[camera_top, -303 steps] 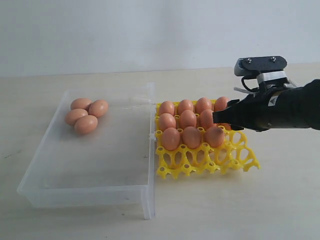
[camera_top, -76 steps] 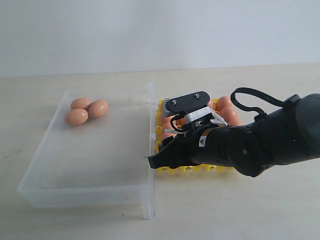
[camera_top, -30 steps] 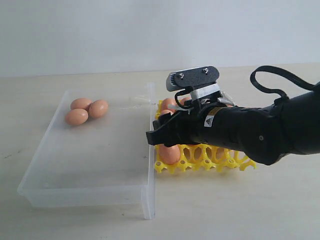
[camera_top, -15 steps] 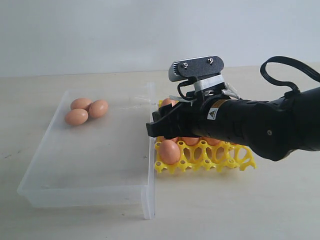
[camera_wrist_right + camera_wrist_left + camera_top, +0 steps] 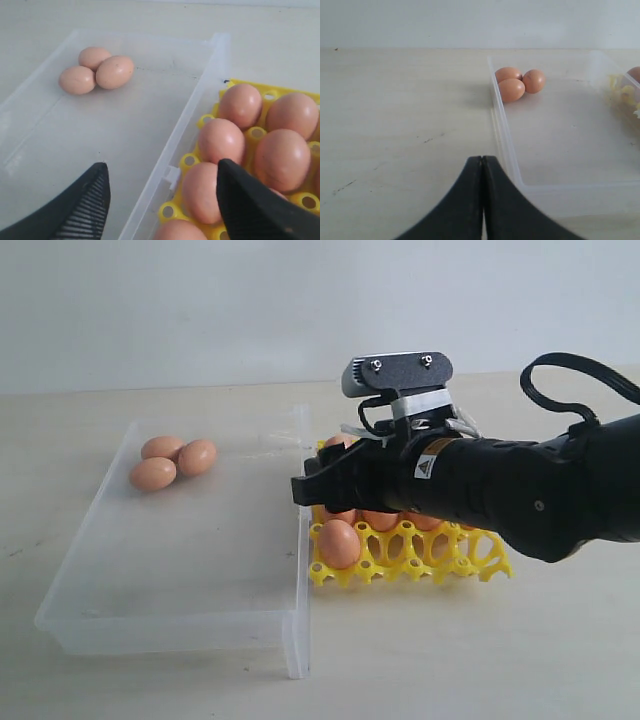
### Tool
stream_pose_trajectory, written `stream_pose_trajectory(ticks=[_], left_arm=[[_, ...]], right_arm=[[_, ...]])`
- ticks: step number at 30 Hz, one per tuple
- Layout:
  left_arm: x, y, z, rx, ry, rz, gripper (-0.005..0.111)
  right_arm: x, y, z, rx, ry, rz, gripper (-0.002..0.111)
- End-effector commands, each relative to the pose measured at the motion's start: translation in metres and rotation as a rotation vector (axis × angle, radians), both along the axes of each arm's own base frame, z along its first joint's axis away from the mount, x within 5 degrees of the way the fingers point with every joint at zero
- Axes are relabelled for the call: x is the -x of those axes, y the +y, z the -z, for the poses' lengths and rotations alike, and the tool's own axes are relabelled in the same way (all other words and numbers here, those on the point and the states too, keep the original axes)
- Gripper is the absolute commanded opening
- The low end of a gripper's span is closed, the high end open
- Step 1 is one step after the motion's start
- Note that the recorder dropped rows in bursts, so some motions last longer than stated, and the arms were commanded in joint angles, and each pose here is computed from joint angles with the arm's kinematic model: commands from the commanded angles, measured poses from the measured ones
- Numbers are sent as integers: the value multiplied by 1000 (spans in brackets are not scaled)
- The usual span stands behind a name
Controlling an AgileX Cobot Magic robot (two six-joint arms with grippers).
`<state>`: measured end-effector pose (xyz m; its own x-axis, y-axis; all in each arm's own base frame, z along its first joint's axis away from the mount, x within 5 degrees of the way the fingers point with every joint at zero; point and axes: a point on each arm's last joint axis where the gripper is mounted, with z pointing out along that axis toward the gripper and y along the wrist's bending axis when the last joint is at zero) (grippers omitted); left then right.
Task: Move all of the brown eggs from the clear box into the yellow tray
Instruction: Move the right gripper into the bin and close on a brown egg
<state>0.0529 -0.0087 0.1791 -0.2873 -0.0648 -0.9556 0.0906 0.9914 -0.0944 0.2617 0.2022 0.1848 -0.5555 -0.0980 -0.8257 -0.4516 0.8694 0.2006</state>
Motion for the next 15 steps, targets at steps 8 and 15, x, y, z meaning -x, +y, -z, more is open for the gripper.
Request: stream_pose_trajectory(ticks=[8, 15], left_arm=[[0, 0, -2, 1, -14, -1, 0], [0, 0, -2, 1, -14, -1, 0]], right_arm=[[-10, 15, -24, -90, 5, 10, 59], [-49, 55, -38, 29, 166, -60, 48]])
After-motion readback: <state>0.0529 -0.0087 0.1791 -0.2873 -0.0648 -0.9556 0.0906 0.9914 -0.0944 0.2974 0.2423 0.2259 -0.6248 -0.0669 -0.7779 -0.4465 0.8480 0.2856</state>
